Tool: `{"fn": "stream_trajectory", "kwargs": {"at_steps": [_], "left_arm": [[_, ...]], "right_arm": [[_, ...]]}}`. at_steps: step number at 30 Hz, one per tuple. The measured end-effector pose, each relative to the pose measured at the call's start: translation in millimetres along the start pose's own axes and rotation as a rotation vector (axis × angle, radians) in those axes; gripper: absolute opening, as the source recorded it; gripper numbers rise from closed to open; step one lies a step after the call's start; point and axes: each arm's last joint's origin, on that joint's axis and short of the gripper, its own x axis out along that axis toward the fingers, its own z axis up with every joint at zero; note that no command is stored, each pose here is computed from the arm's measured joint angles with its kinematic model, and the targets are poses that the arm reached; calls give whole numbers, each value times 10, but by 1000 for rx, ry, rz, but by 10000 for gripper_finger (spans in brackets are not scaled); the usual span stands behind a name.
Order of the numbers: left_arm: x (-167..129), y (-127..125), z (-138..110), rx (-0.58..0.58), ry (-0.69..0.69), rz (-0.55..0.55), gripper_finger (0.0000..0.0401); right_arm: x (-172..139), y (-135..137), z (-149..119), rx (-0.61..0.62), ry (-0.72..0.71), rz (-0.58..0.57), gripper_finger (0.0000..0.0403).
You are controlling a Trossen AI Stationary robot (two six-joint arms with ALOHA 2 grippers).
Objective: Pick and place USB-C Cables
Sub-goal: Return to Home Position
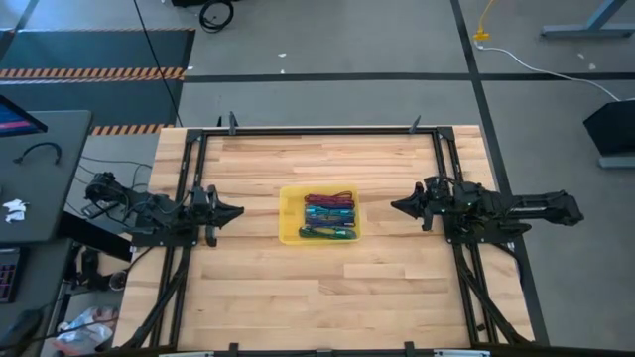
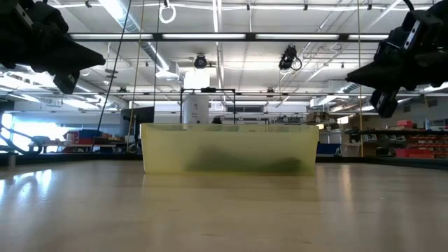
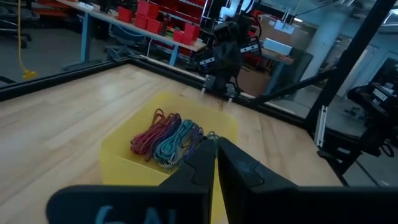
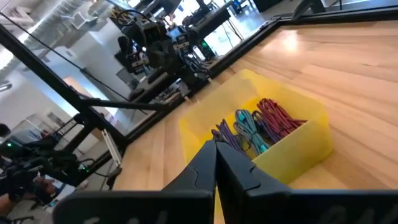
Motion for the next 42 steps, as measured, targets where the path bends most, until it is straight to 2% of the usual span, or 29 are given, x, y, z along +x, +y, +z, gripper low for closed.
{"fn": "stream_trajectory", "kwargs": {"at_steps": [7, 9, 14, 42], "left_arm": [[0, -2, 5, -4, -6, 1, 22], [0, -2, 6, -5, -7, 1, 24], [0, -2, 8, -6, -9, 0, 23], [1, -2, 7, -7, -9, 0, 25]], "right_arm": [[2, -1, 1, 19, -4, -5, 16], [1, 2, 27, 57, -50, -26, 17], [0, 11, 55, 63, -91, -32, 16], [0, 11, 54, 62, -90, -31, 14]]}}
